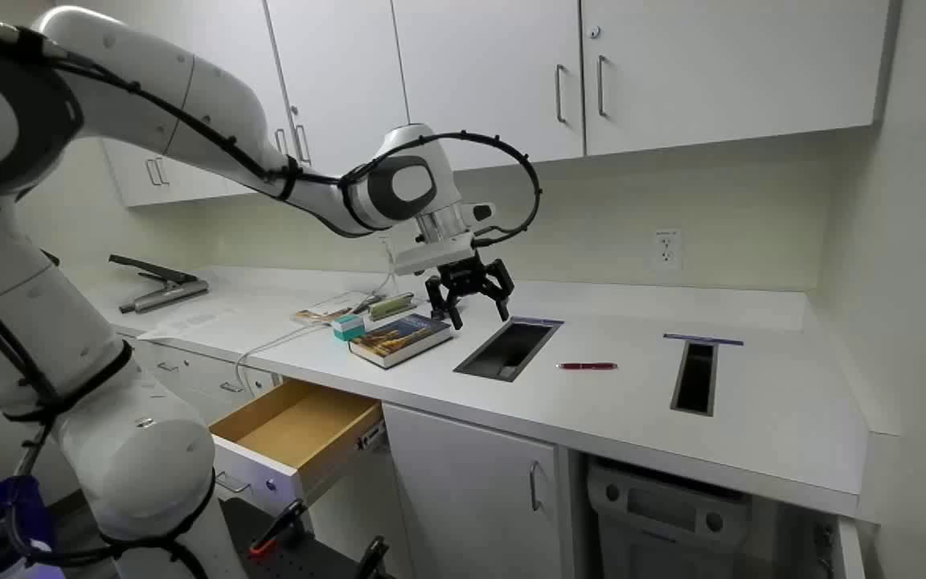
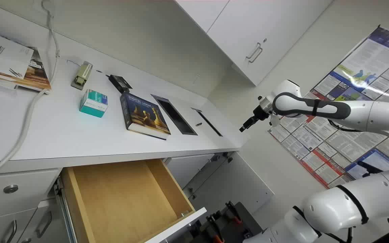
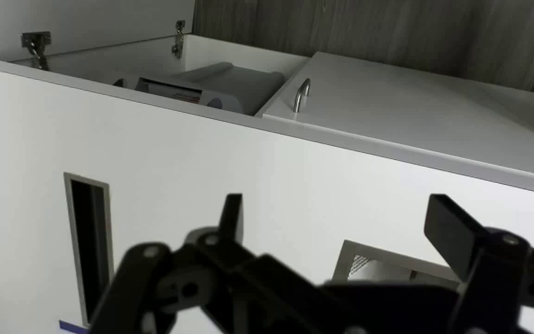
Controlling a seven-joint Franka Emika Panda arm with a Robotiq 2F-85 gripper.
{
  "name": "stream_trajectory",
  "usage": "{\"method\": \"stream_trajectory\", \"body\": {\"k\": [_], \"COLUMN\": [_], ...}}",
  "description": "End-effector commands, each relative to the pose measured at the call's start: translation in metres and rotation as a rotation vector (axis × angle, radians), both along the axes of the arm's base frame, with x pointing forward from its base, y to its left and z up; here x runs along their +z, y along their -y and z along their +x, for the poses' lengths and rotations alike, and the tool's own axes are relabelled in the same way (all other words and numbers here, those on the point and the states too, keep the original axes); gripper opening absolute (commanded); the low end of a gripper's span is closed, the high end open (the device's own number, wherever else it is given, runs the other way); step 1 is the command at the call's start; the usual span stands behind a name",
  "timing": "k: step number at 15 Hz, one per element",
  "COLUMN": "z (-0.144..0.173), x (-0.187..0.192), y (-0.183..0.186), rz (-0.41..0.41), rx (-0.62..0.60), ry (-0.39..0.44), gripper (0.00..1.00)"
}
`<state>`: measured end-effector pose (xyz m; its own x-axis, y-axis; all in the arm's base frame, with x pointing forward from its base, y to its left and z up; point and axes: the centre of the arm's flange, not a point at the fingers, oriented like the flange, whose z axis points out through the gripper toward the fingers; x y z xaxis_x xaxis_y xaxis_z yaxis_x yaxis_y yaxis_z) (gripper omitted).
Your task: Remove the box on the countertop forward
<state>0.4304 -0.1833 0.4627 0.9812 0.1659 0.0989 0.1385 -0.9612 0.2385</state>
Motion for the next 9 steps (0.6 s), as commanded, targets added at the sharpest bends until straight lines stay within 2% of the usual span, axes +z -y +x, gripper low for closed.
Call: {"method": "stream_trajectory", "body": {"k": [1, 5, 9], "z": [0.000, 0.000, 0.024], "x": [0.000, 0.000, 0.006], "y": [0.000, 0.000, -0.057], "rz": [0.000, 0.000, 0.092], "rx": [0.000, 0.000, 0.085], "ry": [0.000, 0.000, 0.068], "gripper": [1.00, 1.00, 1.00]}}
